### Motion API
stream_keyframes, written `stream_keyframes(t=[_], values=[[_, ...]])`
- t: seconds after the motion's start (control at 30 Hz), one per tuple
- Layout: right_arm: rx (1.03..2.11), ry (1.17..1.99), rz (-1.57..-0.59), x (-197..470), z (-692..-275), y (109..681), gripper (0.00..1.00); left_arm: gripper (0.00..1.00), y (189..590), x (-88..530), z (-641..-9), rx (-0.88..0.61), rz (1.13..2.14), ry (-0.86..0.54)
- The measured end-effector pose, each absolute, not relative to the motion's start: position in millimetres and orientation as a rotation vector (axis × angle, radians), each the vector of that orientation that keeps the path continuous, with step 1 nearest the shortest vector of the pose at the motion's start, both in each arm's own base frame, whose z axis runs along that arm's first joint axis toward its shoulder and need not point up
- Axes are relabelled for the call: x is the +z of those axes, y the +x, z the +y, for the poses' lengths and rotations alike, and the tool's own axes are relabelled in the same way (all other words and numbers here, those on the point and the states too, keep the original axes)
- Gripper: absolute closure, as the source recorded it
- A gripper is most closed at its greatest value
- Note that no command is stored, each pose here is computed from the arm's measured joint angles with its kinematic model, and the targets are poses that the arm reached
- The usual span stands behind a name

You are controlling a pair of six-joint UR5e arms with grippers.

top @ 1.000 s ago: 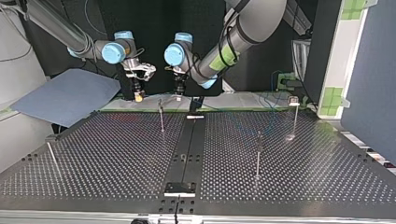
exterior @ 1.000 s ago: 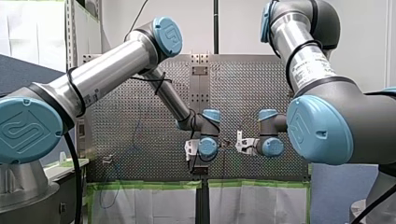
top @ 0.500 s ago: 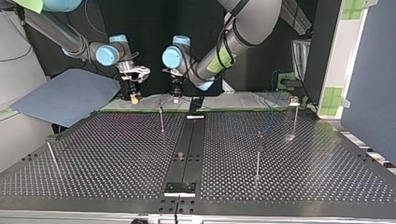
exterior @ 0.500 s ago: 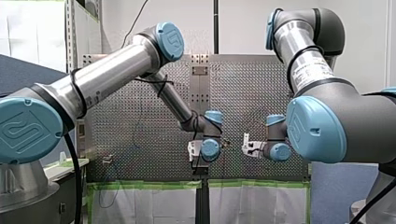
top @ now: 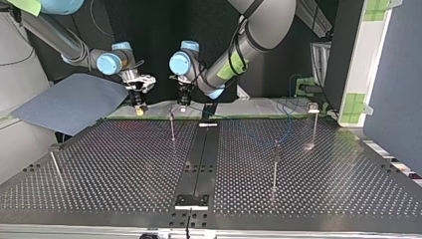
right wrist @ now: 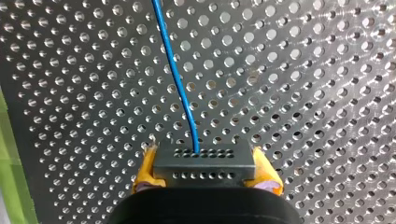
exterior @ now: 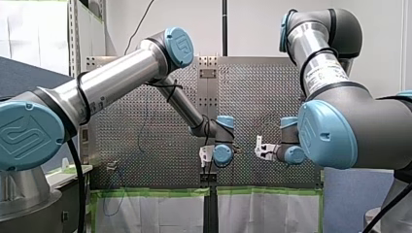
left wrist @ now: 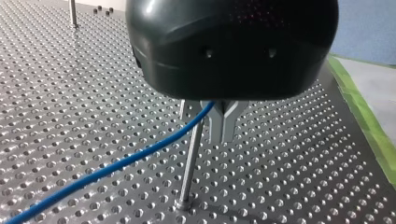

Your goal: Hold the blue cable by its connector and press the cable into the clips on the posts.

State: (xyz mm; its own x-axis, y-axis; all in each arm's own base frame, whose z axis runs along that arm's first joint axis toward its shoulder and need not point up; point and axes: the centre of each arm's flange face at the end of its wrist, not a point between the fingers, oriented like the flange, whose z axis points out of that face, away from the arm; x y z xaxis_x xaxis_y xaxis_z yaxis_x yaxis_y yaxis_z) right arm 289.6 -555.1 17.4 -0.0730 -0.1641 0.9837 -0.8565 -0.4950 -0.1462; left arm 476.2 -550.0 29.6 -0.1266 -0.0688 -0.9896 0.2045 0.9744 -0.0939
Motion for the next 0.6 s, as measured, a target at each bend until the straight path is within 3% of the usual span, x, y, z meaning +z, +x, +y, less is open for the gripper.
stream_keyframes(t=[0.6], values=[[1.648,1.638,-1.097,28.0,-573.1,285.7,1.0,1.0,472.6,29.4,-555.1,-0.26,1.685,0.129]])
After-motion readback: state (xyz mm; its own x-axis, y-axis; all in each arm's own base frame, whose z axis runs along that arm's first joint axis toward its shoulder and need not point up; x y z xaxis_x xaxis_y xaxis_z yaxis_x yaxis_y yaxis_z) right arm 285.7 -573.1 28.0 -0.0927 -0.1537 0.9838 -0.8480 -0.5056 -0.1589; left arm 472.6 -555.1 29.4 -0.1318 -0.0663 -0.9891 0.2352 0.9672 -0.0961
